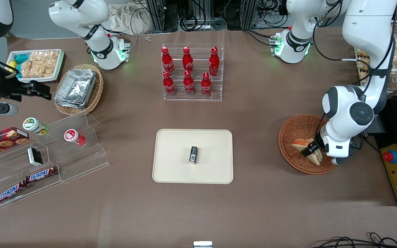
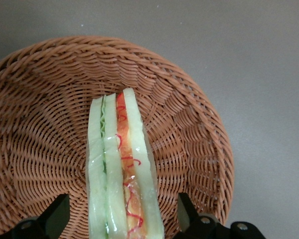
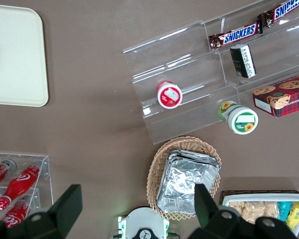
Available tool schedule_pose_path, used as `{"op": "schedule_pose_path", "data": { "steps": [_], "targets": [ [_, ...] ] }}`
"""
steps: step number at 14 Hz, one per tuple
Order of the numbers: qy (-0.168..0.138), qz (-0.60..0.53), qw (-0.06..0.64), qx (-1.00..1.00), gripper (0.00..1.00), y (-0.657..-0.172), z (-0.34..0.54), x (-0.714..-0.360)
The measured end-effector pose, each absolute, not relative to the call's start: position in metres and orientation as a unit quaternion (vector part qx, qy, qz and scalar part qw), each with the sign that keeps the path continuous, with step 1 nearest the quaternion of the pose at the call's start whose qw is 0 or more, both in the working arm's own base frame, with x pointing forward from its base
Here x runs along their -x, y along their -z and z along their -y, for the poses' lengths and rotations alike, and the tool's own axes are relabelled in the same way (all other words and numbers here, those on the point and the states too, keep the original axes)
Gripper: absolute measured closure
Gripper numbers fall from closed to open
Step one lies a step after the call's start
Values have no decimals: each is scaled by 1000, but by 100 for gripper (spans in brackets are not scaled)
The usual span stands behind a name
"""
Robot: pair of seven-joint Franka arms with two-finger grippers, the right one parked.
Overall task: Place sandwich from basket to tray
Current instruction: 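Lower the left gripper and close it on the sandwich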
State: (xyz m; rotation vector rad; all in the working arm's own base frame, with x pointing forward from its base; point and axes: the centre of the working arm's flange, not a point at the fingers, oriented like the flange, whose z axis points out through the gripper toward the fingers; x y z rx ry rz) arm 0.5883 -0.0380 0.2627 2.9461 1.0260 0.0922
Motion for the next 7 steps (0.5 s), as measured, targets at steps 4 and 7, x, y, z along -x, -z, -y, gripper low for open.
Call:
{"op": "schedule_pose_path", "data": {
  "steps": [4,7],
  "targets": [
    [-38,-329,13,-944,6,-251,37,-581],
    [-38,-334,13,-942,34,-249,37,-581]
  ]
}}
